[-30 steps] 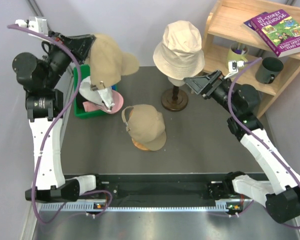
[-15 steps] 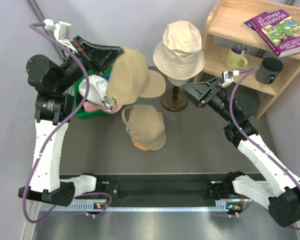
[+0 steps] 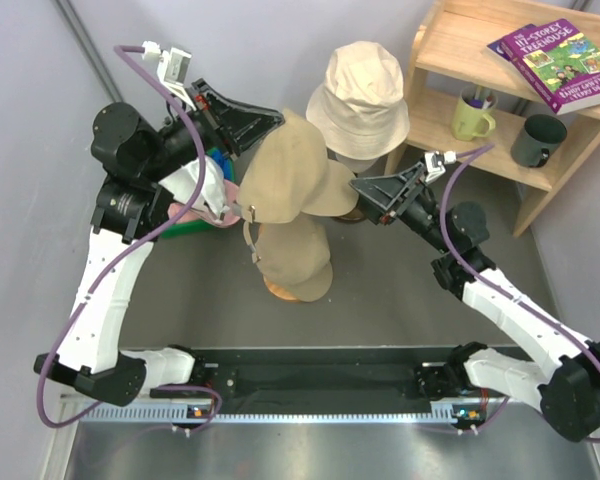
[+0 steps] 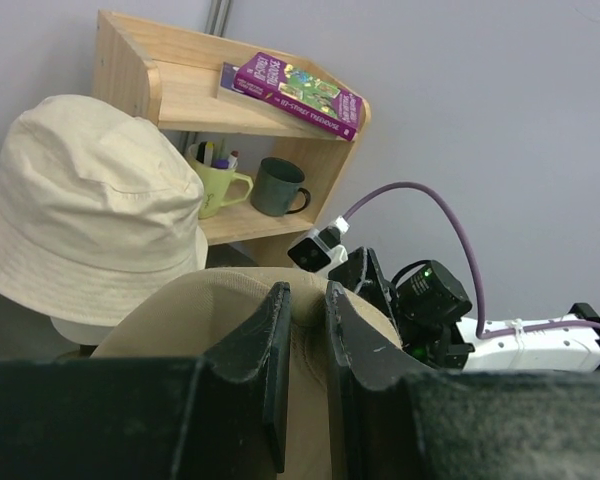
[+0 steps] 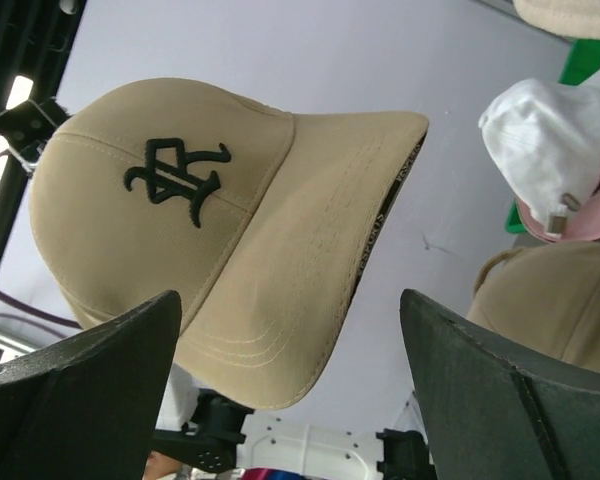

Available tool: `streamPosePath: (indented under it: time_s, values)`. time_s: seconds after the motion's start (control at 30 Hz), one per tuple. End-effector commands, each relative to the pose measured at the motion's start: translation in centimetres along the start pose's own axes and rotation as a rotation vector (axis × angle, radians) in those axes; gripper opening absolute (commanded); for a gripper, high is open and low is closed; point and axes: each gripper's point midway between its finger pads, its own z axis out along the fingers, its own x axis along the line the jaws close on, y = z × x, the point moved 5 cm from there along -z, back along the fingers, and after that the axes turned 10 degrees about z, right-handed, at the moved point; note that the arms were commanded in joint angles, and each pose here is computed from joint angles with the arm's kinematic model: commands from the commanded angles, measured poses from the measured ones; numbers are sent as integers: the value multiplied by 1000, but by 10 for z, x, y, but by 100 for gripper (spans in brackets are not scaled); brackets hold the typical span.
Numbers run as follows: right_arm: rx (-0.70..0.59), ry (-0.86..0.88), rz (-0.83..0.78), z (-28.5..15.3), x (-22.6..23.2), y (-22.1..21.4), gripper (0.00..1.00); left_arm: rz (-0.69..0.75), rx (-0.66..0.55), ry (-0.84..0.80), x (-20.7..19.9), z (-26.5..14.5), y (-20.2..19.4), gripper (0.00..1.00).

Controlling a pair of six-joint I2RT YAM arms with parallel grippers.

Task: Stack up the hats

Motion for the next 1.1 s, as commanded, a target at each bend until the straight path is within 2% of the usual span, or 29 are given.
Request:
streamPosePath:
  time_s: [0.0,0.13,0.3,0.4,0.5,0.53,0.6,0.63,0.67,0.73,0.77,0.87,0.9,0.93,1.0,1.03,1.07]
  values:
    - [7,172,18,0,24,-4,90,64,-70,-31,-18,-7,24,0]
    - [31,297,9,0,40,-7,88,52,-63,-39,-22,-10,22,0]
    - [49,299,0,10,41,-8,87,35,-82,-69,-29,-13,25,0]
    - [64,330,3,13,44,-10,83,30,-64,-64,-28,-13,21,0]
    - [72,366,1,13,50,-11,65,31,-23,-51,-25,-15,13,0]
    - [75,373,-2,13,52,-11,48,34,-10,-48,-25,-16,11,0]
    - [76,367,-5,11,51,-12,28,39,42,-16,-21,-19,2,0]
    - [74,363,-10,10,51,-13,8,45,64,4,-18,-21,-2,0]
    - [72,359,-13,8,50,-13,1,91,78,41,-13,-24,-2,0]
    - [68,340,-21,3,46,-15,0,87,166,118,-5,-33,-19,0]
    - [62,323,-22,3,43,-15,0,144,181,195,6,-38,-20,0]
    - [47,272,-63,-3,39,-16,0,176,280,325,18,-57,-37,2]
    - [41,277,-82,-6,46,-17,0,190,289,401,24,-65,-37,12]
    - [37,223,-93,-5,40,-16,0,195,302,437,26,-70,-39,46]
    - [28,214,-120,-8,46,-16,0,208,325,524,31,-83,-41,78]
    - [25,202,-128,-8,45,-16,0,224,319,625,40,-91,-37,94]
    - [24,193,-126,-10,46,-16,0,236,313,689,42,-99,-33,99]
